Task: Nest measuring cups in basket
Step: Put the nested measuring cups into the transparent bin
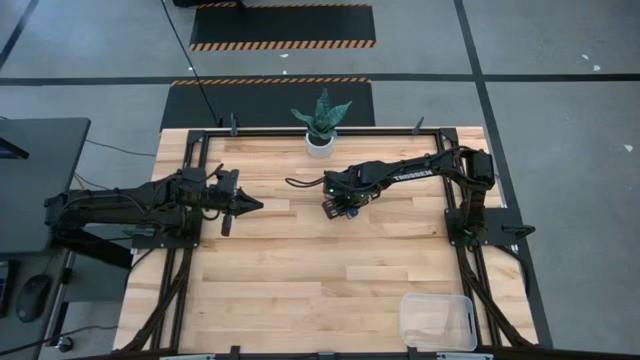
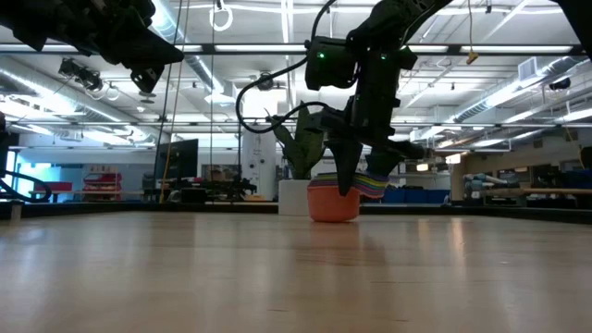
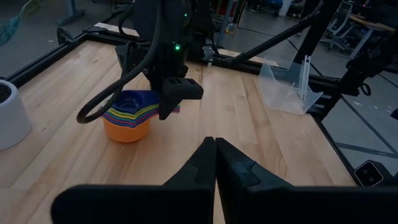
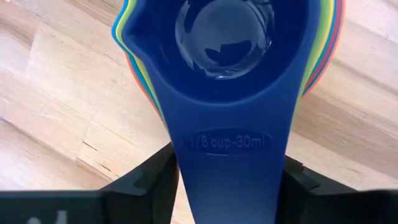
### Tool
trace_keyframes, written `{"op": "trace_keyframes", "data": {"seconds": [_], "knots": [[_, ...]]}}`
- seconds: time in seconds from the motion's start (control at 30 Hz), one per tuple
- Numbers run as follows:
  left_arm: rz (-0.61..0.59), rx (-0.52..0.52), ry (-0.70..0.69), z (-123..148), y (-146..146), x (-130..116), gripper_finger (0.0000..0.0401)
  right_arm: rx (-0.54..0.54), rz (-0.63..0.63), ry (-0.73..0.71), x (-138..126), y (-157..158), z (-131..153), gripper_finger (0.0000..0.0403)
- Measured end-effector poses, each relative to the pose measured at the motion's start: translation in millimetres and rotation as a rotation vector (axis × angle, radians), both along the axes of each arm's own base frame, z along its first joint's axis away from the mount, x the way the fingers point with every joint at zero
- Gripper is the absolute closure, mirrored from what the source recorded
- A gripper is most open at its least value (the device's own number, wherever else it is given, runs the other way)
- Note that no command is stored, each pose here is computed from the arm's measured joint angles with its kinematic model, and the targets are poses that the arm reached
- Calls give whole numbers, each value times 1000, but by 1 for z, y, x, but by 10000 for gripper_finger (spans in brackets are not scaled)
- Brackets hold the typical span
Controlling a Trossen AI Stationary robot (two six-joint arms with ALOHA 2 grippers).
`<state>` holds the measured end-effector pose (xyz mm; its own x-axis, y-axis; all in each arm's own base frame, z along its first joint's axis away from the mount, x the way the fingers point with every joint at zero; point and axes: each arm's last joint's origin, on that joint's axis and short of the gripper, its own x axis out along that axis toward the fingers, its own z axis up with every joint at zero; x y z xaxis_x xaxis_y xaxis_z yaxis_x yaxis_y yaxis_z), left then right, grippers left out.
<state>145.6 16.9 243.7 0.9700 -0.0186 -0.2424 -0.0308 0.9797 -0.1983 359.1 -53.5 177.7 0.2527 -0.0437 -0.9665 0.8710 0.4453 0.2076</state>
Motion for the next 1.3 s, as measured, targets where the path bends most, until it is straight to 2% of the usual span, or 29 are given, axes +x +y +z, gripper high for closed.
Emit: {"op": "trace_keyframes", "data": {"seconds": [0.27,0.77,1.3], "knots": [[0,0,0,0,0,0,388,0,-1,0,0,0,0,210],[0,0,0,0,0,0,388,104,15,-24,0,-5,0,220],[0,0,0,0,0,0,388,133,-22,-30,-2,-16,0,228]]}}
